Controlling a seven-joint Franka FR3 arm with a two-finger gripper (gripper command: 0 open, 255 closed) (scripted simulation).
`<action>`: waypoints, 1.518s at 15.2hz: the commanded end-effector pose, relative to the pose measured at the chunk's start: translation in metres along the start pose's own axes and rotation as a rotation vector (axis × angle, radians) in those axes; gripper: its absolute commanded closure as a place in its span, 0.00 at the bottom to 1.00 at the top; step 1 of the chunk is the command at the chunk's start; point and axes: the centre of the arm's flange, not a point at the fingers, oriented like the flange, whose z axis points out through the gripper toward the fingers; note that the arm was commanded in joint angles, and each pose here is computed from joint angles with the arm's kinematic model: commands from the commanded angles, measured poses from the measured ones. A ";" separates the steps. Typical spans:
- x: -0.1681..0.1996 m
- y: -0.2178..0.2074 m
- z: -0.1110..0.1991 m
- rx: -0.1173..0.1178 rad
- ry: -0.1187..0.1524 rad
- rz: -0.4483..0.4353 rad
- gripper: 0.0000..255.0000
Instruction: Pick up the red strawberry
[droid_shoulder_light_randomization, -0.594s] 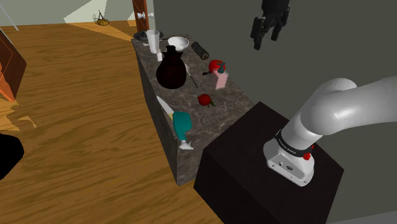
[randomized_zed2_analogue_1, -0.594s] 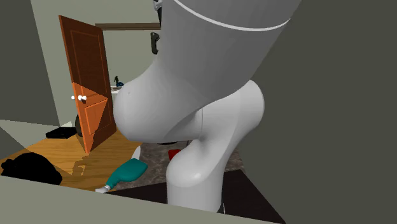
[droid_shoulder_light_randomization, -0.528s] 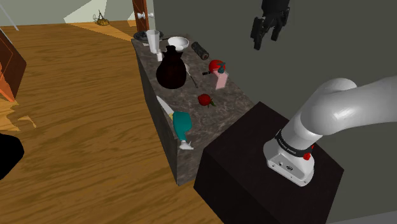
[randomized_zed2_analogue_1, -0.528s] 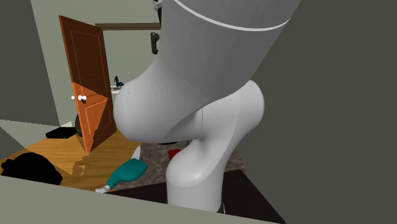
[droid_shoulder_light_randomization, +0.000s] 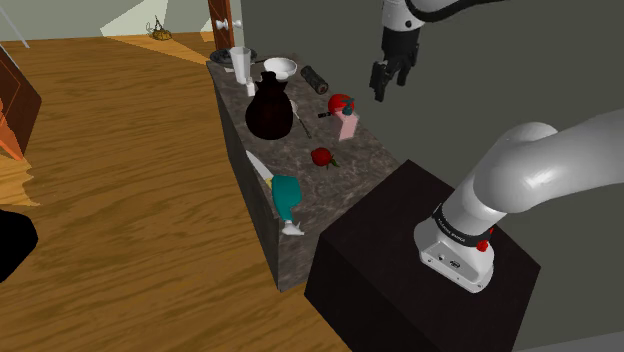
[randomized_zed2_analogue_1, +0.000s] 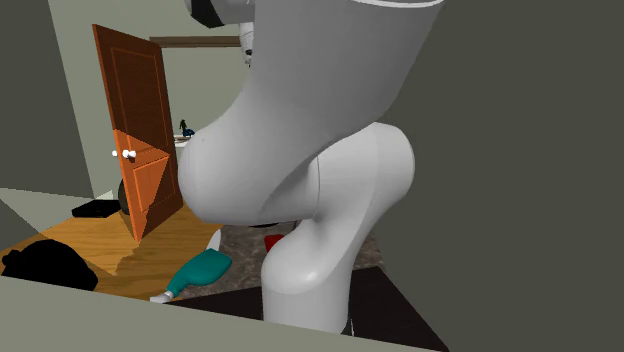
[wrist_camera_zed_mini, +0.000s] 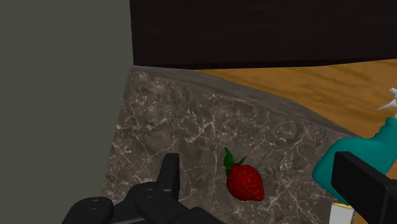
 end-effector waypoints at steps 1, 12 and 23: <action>0.012 0.000 0.022 -0.007 0.016 -0.033 0.00; 0.088 -0.026 0.137 -0.044 0.082 -0.206 0.00; 0.166 -0.061 0.248 -0.081 0.149 -0.379 0.00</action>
